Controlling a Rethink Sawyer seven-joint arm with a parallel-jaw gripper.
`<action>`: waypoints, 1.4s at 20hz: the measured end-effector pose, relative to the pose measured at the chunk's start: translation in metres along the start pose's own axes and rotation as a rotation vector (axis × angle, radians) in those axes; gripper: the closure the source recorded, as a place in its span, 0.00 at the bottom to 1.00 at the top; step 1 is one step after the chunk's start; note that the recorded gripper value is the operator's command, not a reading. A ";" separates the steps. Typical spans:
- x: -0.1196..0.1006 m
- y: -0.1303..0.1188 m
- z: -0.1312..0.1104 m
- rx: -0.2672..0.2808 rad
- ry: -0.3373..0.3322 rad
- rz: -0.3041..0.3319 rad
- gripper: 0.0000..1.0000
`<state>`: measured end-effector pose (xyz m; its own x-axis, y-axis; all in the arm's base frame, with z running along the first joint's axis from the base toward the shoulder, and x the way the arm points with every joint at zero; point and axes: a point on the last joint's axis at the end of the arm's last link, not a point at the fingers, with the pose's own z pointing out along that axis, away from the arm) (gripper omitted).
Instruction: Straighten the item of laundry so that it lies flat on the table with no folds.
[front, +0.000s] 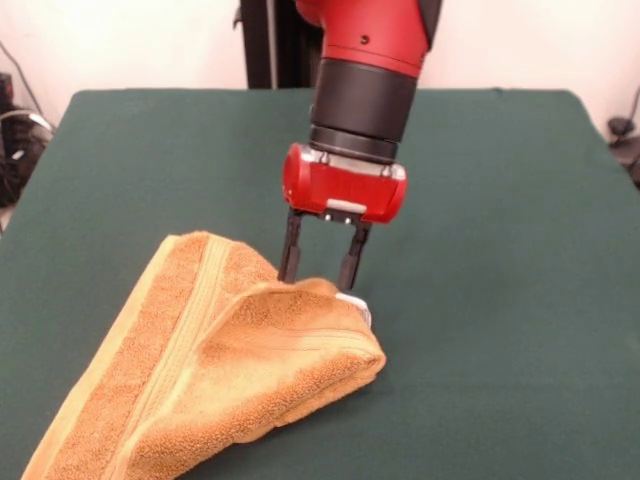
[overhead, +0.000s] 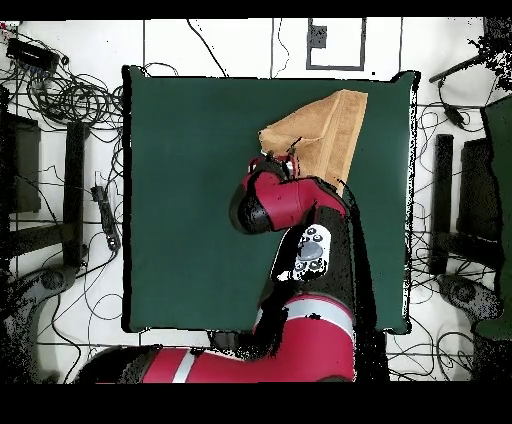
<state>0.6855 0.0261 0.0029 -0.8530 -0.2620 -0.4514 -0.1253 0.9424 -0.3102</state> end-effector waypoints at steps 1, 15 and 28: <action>-0.001 -0.001 0.001 0.001 -0.006 0.000 0.00; 0.023 -0.026 0.065 0.003 -0.005 0.101 0.00; 0.008 -0.017 0.072 0.008 0.017 0.150 1.00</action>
<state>0.7177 -0.0067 -0.0556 -0.8702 -0.1146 -0.4791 0.0083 0.9690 -0.2469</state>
